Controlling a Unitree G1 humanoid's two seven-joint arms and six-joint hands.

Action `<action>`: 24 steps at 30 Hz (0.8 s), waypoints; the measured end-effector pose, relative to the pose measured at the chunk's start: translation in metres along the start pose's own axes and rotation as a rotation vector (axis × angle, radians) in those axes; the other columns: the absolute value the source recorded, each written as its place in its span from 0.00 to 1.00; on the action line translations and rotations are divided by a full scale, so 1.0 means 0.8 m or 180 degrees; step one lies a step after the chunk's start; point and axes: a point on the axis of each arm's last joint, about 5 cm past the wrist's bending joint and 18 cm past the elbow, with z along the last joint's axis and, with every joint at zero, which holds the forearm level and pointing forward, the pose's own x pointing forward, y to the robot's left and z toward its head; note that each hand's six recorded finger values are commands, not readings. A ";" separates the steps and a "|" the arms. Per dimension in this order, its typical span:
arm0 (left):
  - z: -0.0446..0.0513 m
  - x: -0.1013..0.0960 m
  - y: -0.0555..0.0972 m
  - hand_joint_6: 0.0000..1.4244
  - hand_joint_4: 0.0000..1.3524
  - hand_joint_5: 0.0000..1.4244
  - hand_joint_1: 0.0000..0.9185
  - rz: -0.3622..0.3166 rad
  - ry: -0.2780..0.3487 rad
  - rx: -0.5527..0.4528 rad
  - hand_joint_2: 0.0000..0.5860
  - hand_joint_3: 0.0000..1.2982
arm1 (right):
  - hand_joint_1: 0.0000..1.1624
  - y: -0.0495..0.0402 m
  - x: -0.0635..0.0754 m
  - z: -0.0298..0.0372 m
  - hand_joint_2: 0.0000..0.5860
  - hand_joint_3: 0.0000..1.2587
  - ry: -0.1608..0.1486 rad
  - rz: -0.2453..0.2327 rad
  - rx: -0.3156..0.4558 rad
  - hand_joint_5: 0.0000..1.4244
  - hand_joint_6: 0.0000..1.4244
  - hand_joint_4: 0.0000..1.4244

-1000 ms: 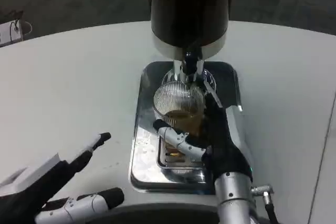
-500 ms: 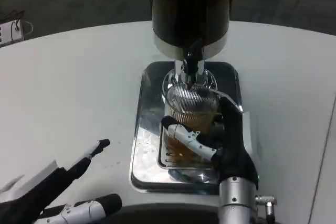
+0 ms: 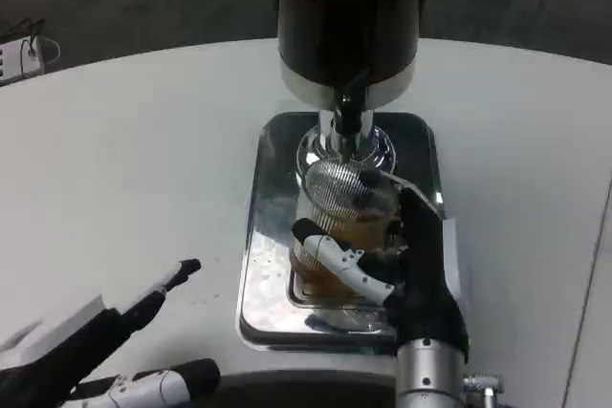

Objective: Grasp the cup under the faucet to collect the drink, then remove the cup.

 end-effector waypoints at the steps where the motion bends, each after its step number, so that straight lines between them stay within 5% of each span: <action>1: 0.000 0.000 0.000 0.06 0.00 0.00 0.00 0.0001 -0.0004 0.0002 0.05 0.00 | 0.77 0.000 -0.001 0.0002 0.45 0.60 -0.0001 0.0000 0.0005 0.74 0.82 0.64; 10: -0.002 0.006 0.007 0.06 0.00 0.00 0.00 0.0050 -0.0047 0.0037 0.05 0.00 | 0.77 -0.016 -0.014 0.0112 0.45 0.70 -0.0185 0.0191 0.0058 0.84 0.90 0.75; 18: -0.004 0.015 0.010 0.06 0.00 0.00 0.00 0.0065 -0.0085 0.0037 0.05 0.00 | 0.77 -0.034 -0.040 0.0042 0.45 0.72 0.0033 0.0628 -0.0023 0.85 0.92 0.76; 24: -0.006 0.019 0.012 0.06 0.00 0.00 0.00 0.0068 -0.0107 0.0034 0.05 0.00 | 0.77 -0.043 -0.051 0.0050 0.45 0.73 0.0066 0.0833 -0.0020 0.86 0.93 0.78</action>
